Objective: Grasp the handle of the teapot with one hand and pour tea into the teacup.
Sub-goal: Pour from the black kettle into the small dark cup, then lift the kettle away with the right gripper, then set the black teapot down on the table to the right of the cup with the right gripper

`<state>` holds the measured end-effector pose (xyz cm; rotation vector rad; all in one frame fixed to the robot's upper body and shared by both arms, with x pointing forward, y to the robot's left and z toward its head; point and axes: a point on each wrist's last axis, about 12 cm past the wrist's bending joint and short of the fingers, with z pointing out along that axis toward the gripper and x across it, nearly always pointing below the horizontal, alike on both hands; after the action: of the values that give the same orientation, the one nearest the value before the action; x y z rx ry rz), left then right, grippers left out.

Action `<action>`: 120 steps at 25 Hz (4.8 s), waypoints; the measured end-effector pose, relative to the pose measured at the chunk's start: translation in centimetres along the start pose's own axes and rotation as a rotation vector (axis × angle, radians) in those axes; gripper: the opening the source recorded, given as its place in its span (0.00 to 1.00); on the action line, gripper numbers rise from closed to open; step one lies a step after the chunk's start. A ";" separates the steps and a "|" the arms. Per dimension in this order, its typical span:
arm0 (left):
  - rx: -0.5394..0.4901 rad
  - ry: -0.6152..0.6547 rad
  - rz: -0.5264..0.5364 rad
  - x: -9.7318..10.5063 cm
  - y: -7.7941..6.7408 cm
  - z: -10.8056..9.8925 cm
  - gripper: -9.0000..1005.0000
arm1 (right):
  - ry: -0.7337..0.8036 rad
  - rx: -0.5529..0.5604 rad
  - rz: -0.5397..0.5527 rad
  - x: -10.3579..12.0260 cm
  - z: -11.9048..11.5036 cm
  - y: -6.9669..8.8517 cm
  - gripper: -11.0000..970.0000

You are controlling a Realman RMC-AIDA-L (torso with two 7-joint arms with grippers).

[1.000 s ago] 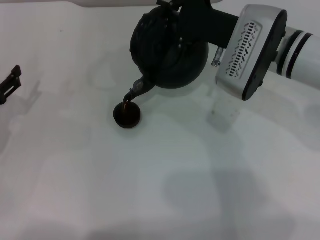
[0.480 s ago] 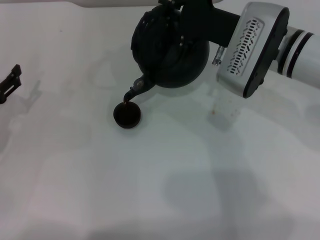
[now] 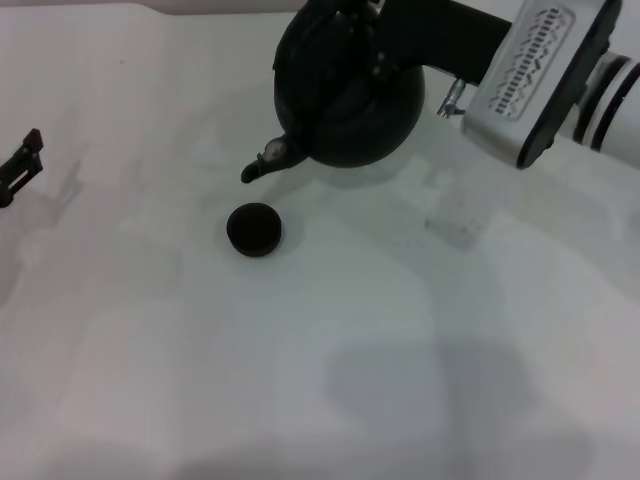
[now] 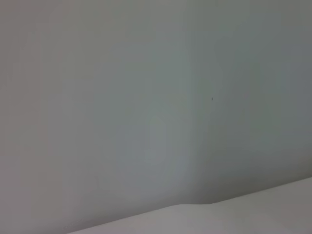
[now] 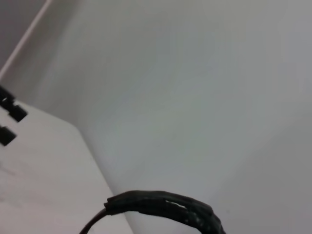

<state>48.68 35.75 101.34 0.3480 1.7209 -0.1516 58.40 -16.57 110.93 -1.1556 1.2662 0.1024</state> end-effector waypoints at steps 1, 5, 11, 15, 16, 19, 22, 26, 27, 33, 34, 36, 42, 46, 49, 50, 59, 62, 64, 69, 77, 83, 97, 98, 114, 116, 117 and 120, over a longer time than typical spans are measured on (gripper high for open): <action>0.000 0.000 0.001 0.0 0.0 0.0 0.83 | 0.001 0.006 0.017 0.1 -0.1 0.0 0.12; 0.001 0.000 0.007 0.0 0.0 0.0 0.83 | 0.003 0.034 0.097 0.6 -0.3 -0.2 0.12; 0.000 0.000 0.007 0.0 0.0 0.0 0.83 | 0.019 0.068 0.295 1.5 -1.0 -0.7 0.12; 0.000 0.000 0.009 0.0 0.0 0.0 0.83 | 0.046 0.123 0.461 2.8 -2.0 -1.5 0.12; 0.000 0.000 0.009 0.0 0.0 0.0 0.83 | 0.054 0.139 0.504 3.2 -2.3 -1.7 0.12; 0.004 0.001 0.010 0.0 -0.1 0.0 0.83 | 0.084 0.220 0.709 5.1 -3.6 -2.6 0.12; 0.005 0.001 0.010 0.0 -0.1 0.0 0.83 | 0.089 0.250 0.784 5.9 -4.4 -2.8 0.12; 0.007 0.001 0.010 0.0 -0.1 0.0 0.83 | 0.069 0.264 0.883 7.3 -6.0 -2.6 0.12; 0.007 0.001 0.010 0.0 -0.2 0.1 0.83 | 0.059 0.261 0.900 7.6 -6.4 -2.4 0.12; 0.021 0.000 0.017 -0.1 -0.3 0.3 0.83 | 0.008 0.230 0.938 8.5 -8.4 -1.2 0.12; 0.023 0.000 0.018 -0.1 -0.4 0.3 0.83 | 0.006 0.226 0.935 8.5 -8.6 -1.0 0.12; 0.024 0.001 0.019 -0.1 -0.4 0.4 0.83 | 0.003 0.217 0.922 8.5 -8.9 -0.6 0.12; 0.034 -0.001 0.026 -0.3 -0.4 0.7 0.83 | -0.020 0.170 0.851 8.5 -9.7 0.9 0.12; 0.041 -0.003 0.032 -0.4 -0.6 1.0 0.83 | -0.023 0.160 0.837 8.7 -10.2 1.4 0.12; 0.043 -0.004 0.035 -0.4 -0.7 1.1 0.83 | -0.016 0.155 0.822 8.7 -10.2 1.7 0.12; 0.044 -0.004 0.035 -0.4 -0.7 1.2 0.83 | -0.014 0.153 0.816 8.7 -10.2 1.7 0.12; 0.052 -0.008 0.034 -0.5 -0.9 1.5 0.83 | -0.008 0.133 0.762 9.0 -10.7 2.6 0.12; 0.053 -0.009 0.035 -0.6 -0.9 1.6 0.83 | -0.007 0.130 0.751 9.1 -10.8 2.7 0.12; 0.054 -0.010 0.035 -0.6 -1.0 1.7 0.83 | 0.002 0.129 0.747 9.2 -10.9 2.9 0.12; 0.054 -0.010 0.041 -0.6 -1.0 1.7 0.83 | 0.018 0.127 0.736 9.5 -11.1 3.3 0.12; 0.056 -0.011 0.045 -0.6 -1.0 1.7 0.83 | 0.029 0.125 0.711 9.7 -11.3 3.5 0.12; 0.056 -0.011 0.045 -0.6 -1.0 1.7 0.83 | 0.039 0.125 0.701 9.9 -11.5 3.7 0.12; 0.058 -0.009 0.043 -0.6 -1.1 1.7 0.83 | 0.047 0.124 0.691 10.1 -11.7 4.1 0.12; 0.058 -0.009 0.043 -0.6 -1.1 1.7 0.83 | 0.047 0.124 0.690 10.1 -11.7 4.1 0.12; 0.057 -0.009 0.043 -0.6 -1.1 1.7 0.83 | 0.038 0.127 0.686 9.9 -11.6 3.9 0.12; 0.057 -0.009 0.043 -0.6 -1.1 1.7 0.83 | 0.035 0.126 0.685 9.9 -11.6 3.9 0.12; 0.057 -0.009 0.043 -0.6 -1.1 1.7 0.83 | 0.032 0.125 0.685 9.9 -11.6 3.9 0.12; 0.057 -0.009 0.043 -0.6 -1.1 1.7 0.83 | 0.029 0.121 0.681 9.8 -11.5 3.9 0.12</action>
<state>50.05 34.15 101.49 0.4261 1.7014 -0.1710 51.72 -27.98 102.56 -0.5852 1.6242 0.5064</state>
